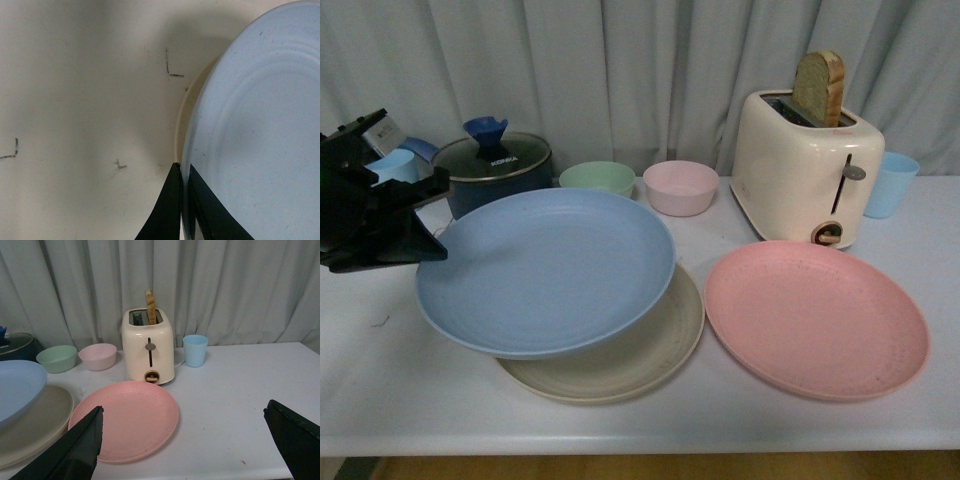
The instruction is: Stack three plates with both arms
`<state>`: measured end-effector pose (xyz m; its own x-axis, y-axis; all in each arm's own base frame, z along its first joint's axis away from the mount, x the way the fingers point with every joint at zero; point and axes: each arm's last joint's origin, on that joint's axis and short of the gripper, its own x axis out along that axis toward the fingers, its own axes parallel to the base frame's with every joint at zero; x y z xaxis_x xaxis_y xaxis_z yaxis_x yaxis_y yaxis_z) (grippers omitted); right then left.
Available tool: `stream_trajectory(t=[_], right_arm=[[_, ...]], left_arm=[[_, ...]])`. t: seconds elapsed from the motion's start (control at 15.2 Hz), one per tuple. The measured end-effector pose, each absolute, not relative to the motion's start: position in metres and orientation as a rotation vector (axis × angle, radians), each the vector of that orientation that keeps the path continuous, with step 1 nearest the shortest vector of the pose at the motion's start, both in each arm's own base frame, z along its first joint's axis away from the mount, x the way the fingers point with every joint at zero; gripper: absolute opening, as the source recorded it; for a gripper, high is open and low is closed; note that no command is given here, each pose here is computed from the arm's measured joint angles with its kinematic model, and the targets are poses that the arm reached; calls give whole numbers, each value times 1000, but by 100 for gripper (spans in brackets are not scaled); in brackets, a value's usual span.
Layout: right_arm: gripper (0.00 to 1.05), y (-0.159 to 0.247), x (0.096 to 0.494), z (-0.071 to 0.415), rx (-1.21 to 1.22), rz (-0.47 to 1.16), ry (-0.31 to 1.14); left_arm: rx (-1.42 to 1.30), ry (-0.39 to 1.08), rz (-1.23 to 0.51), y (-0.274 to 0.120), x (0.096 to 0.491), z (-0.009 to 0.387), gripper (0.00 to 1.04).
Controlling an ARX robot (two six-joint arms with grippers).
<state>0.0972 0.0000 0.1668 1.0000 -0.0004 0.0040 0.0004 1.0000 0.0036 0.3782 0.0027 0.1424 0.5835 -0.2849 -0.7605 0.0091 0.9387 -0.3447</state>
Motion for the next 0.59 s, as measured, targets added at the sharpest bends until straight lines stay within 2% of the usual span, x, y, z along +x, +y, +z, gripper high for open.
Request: stream_trajectory(t=[0.33,0.59], right_arm=[[98,0,97,167,4,0,-4],[98,0,97,167,4,0,-4]], left_arm=[[-286,990,-104,-21,383,110,2],[-258,978,-96,-32,384,106,2]])
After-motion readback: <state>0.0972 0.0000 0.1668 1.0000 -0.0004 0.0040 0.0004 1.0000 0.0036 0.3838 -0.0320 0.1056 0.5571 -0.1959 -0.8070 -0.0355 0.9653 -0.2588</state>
